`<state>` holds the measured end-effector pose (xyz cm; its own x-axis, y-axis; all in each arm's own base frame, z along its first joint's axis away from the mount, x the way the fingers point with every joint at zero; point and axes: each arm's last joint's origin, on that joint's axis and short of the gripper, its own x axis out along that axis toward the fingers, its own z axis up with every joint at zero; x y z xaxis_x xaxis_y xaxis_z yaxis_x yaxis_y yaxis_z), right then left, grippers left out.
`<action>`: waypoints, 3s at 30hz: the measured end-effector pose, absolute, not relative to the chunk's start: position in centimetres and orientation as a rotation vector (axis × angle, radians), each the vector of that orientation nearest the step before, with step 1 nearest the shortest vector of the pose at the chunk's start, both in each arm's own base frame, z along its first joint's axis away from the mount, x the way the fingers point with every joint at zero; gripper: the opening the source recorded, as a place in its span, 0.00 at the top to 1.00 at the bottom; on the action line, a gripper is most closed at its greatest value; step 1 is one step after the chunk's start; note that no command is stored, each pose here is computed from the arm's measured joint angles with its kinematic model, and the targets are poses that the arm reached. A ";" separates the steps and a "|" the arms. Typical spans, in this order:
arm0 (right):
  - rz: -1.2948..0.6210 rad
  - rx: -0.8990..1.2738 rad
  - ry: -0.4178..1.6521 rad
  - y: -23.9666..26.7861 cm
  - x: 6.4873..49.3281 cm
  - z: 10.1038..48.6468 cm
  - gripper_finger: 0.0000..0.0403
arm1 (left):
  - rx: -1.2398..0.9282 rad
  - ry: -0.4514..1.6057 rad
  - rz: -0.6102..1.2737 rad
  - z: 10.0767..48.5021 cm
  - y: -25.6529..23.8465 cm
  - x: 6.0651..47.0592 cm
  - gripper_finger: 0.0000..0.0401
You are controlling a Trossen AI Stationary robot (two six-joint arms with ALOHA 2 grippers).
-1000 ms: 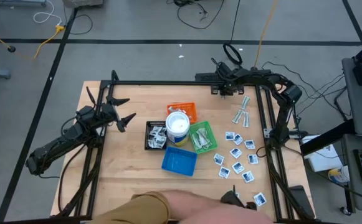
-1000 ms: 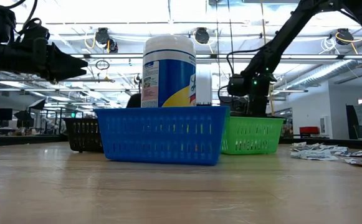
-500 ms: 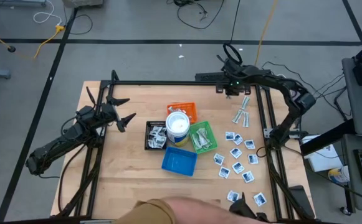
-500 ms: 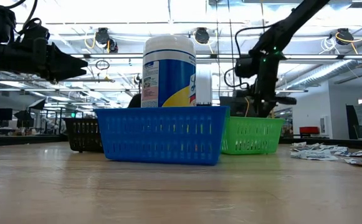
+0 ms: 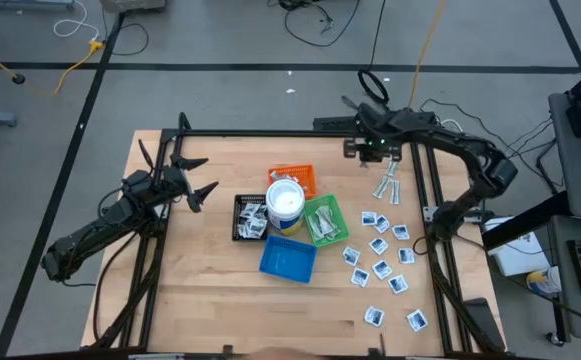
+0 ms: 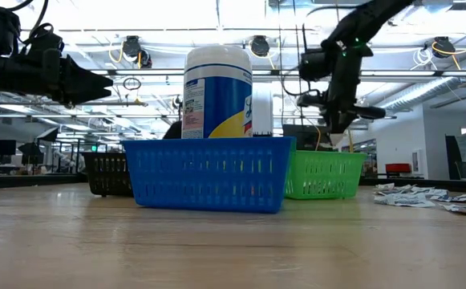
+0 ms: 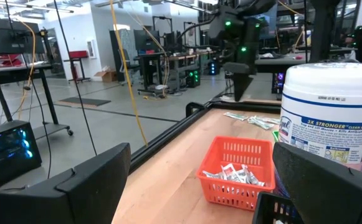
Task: Pick & Place First Aid Supplies
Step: Put the green bandage pack into the green bin
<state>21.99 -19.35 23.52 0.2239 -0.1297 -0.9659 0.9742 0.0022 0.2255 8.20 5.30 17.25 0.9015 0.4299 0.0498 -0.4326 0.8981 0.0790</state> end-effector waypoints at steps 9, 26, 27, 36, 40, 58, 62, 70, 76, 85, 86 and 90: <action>-0.964 1.165 1.010 -12.9 26.4 23.7 1.00 | 0.089 -0.031 0.447 17.3 5.3 8.2 0.01; -0.841 1.142 0.996 -3.1 30.3 23.5 1.00 | 0.089 -0.032 0.447 17.3 5.3 8.2 0.01; -0.846 1.138 1.010 -3.0 30.6 23.0 1.00 | 0.089 -0.032 0.447 17.3 5.3 8.2 0.01; -0.859 1.111 1.062 -3.1 32.3 20.0 1.00 | 0.089 -0.031 0.447 17.3 5.3 8.2 0.01; -0.844 1.108 1.057 -3.1 32.7 19.6 1.00 | 0.089 -0.031 0.447 17.3 5.3 8.2 0.01; -0.818 1.113 1.025 -3.1 33.0 19.8 0.76 | 0.089 -0.031 0.447 17.3 5.3 8.2 0.01; -0.818 1.113 1.025 -3.1 33.0 19.8 0.65 | 0.089 -0.032 0.447 17.3 5.3 8.2 0.01; -0.792 1.084 1.017 -3.4 32.6 20.6 0.64 | 0.089 -0.031 0.447 17.3 5.3 8.2 0.01; -0.794 1.067 0.997 -4.8 31.8 21.7 0.68 | 0.089 -0.031 0.447 17.3 5.3 8.2 0.01; -0.835 1.063 0.953 -7.5 29.9 23.5 0.72 | 0.089 -0.031 0.447 17.3 5.3 8.2 0.01; -0.855 1.053 0.950 -7.8 29.6 23.7 0.72 | 0.089 -0.031 0.447 17.2 5.3 8.2 0.01; -0.909 1.047 0.929 -8.8 28.7 24.2 0.72 | 0.089 -0.031 0.447 17.2 5.3 8.2 0.01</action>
<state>28.71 -8.78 24.24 0.3345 -0.1584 -0.9290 0.9252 0.2424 0.2918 8.20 5.30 17.25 0.9015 0.4299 0.0497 -0.4326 0.8981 0.0790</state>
